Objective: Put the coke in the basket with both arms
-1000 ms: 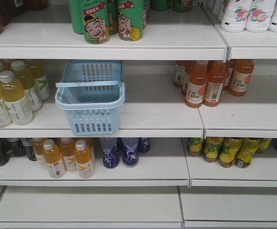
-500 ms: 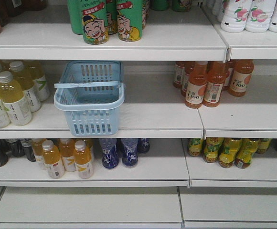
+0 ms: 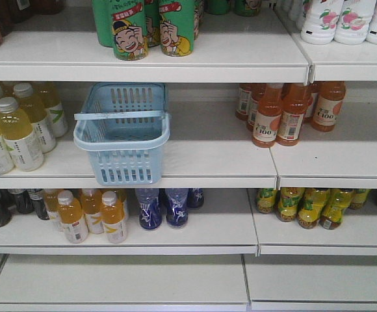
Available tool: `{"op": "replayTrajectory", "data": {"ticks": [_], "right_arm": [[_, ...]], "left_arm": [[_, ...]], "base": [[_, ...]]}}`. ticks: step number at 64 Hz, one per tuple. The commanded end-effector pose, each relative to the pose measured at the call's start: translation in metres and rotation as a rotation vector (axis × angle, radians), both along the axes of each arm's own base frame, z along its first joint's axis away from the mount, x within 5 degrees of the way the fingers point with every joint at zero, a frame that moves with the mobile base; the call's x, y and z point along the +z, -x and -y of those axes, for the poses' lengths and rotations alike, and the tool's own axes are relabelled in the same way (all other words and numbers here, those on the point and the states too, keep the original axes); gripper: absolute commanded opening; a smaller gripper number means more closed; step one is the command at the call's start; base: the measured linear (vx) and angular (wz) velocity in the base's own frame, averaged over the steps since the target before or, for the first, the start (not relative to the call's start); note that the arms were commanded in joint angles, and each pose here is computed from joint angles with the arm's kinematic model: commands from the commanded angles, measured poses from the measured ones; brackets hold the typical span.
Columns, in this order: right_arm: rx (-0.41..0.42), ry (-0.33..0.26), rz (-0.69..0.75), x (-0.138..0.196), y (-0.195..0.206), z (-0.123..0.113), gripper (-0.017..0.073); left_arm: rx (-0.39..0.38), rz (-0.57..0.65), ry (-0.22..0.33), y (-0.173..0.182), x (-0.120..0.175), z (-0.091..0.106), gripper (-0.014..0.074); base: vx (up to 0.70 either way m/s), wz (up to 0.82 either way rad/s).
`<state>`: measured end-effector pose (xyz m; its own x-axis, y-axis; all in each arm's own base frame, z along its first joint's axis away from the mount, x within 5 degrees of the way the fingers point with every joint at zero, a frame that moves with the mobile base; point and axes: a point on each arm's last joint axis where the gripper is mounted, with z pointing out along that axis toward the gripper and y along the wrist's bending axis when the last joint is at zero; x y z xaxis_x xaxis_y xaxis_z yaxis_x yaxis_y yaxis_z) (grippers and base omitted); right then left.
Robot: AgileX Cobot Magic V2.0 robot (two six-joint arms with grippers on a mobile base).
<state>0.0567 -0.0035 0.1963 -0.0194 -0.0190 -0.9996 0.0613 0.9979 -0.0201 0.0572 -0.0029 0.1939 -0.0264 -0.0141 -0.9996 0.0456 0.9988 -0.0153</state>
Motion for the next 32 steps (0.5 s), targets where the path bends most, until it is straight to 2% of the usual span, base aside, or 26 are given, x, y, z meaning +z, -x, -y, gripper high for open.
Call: {"op": "replayTrajectory", "data": {"ticks": [1,10,16,20,32], "right_arm": [[-0.006,0.016,0.075,0.005,0.001,0.0,-0.001],[-0.006,0.016,0.075,0.005,0.001,0.0,-0.001],[-0.006,0.016,0.075,0.005,0.001,0.0,-0.001],[-0.006,0.016,0.075,0.005,0.001,0.0,-0.001],[-0.006,0.016,0.075,0.005,0.001,0.0,-0.001]], "left_arm": [[0.006,0.121,0.011,0.003,0.019,-0.001,-0.0006],[0.007,0.137,0.014,0.003,0.02,-0.001,-0.0006],[0.011,0.224,0.079,0.005,0.029,-0.002,-0.0006],[0.008,0.237,0.126,0.006,0.034,-0.002,-0.0006],[-0.001,0.18,0.129,0.003,0.062,-0.001,-0.0006]], "base": [[0.0,0.0],[0.0,0.0],[0.0,0.0],[0.0,0.0],[0.0,0.0]]}}
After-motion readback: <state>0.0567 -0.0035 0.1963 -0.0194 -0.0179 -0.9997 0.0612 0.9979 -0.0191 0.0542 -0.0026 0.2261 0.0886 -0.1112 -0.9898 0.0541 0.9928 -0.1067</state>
